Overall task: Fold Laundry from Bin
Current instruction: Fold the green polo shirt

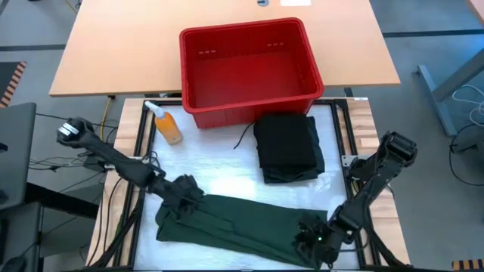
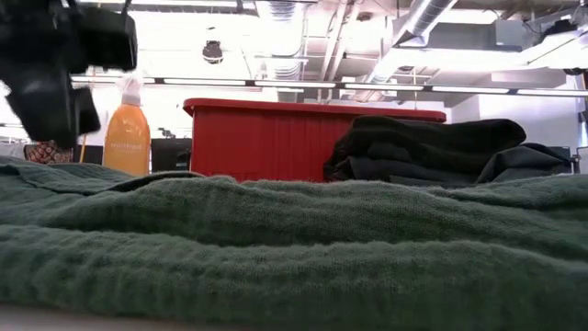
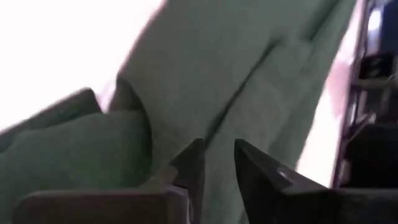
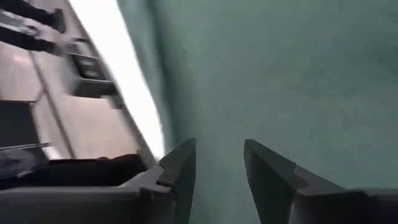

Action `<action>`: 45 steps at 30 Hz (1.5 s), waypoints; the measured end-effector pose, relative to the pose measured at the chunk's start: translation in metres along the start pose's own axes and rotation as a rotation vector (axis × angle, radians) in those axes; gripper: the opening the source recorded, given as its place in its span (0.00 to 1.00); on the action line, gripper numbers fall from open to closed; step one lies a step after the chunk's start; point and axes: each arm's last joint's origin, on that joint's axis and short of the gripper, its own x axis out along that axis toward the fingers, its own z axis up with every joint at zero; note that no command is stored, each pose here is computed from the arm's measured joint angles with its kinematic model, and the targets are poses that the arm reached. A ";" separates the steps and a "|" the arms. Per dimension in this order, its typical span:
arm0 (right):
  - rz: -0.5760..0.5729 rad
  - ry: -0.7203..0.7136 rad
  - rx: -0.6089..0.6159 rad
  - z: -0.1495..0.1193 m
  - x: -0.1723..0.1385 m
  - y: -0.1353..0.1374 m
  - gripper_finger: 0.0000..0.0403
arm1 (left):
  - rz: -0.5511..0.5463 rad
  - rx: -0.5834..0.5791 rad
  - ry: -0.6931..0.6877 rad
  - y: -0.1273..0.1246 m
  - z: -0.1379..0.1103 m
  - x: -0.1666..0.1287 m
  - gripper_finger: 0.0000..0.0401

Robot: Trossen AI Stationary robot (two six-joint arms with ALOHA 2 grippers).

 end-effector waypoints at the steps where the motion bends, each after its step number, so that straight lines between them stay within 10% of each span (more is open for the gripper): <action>1: -0.015 0.001 0.001 0.000 0.002 -0.005 0.40 | 0.007 0.006 0.025 0.002 -0.001 0.006 0.18; 14: -0.312 0.013 0.032 0.021 0.023 -0.067 0.26 | 0.308 -0.088 0.123 0.038 0.001 0.045 0.01; 28: -0.566 0.083 0.066 0.085 -0.008 -0.074 0.20 | 0.535 -0.312 0.036 0.062 0.009 0.023 0.00; 38: -0.337 -0.028 0.145 0.083 -0.065 -0.028 0.21 | 0.472 -0.324 -0.255 0.051 0.022 -0.004 0.00; 45: -0.413 -0.072 0.342 0.047 -0.068 -0.031 0.31 | 0.288 -0.223 -0.460 0.034 0.035 -0.038 0.00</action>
